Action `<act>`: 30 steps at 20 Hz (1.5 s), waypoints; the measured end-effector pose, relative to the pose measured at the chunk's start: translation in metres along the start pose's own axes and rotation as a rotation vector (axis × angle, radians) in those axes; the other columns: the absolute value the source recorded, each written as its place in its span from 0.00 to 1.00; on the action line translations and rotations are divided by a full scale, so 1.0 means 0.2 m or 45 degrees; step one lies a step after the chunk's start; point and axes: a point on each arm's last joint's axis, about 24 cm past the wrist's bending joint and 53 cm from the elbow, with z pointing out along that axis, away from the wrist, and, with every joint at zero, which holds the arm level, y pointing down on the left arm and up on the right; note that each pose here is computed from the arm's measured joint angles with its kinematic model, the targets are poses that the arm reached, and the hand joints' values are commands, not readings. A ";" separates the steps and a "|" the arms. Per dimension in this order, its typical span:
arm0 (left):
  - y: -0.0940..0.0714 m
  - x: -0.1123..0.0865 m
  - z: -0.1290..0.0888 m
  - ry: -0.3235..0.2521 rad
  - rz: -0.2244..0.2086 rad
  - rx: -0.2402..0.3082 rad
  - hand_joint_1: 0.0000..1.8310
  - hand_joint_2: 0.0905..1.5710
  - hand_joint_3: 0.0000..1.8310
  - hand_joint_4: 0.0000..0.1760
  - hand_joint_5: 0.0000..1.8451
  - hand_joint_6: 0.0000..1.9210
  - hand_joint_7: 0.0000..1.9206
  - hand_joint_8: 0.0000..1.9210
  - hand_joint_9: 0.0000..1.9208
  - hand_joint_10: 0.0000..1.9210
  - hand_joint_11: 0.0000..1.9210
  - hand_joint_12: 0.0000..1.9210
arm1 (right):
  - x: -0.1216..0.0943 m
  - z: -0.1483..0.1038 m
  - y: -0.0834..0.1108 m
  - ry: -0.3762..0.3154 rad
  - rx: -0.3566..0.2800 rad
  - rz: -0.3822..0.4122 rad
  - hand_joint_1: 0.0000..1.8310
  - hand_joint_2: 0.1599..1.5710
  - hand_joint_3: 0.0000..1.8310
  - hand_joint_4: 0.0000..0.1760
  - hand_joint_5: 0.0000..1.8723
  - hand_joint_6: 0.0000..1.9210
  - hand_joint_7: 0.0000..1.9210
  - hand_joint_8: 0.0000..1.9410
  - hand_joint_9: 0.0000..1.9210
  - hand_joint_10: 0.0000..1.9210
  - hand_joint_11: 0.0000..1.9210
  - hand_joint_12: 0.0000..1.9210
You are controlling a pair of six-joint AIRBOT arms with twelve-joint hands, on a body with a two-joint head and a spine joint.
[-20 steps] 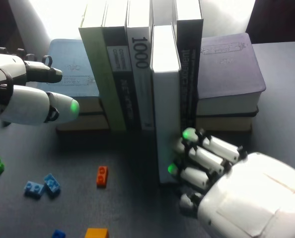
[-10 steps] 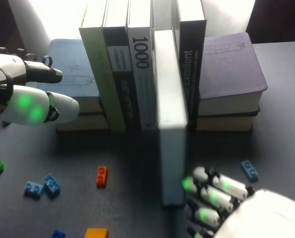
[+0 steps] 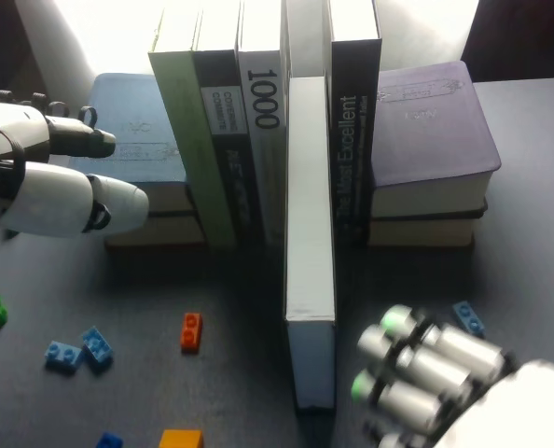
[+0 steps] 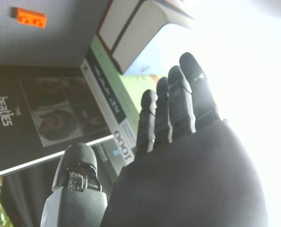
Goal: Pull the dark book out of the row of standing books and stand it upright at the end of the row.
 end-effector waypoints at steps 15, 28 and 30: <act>-0.01 -0.01 0.00 -0.007 -0.004 0.008 0.00 0.79 0.00 0.04 0.08 0.00 0.10 0.01 0.11 0.01 0.00 0.38 | -0.38 0.01 -0.38 -0.232 0.253 0.036 0.00 0.75 0.00 0.00 0.35 0.03 0.15 0.01 0.03 0.01 0.00 0.00; -0.02 -0.01 0.00 -0.005 -0.004 0.012 0.07 0.81 0.00 0.00 0.49 0.21 0.54 0.25 0.42 0.51 0.23 0.76 | -0.50 0.18 -0.59 -0.116 0.061 0.008 0.09 0.77 0.00 0.00 0.36 0.82 0.45 0.85 0.42 1.00 0.33 1.00; -0.01 -0.01 0.00 -0.006 -0.003 0.006 0.08 0.82 0.00 0.00 0.44 0.45 0.50 0.44 0.40 0.68 0.25 0.84 | -0.53 0.18 -0.63 -0.145 0.086 0.006 0.07 0.78 0.00 0.00 0.38 0.84 0.45 0.86 0.43 1.00 0.35 1.00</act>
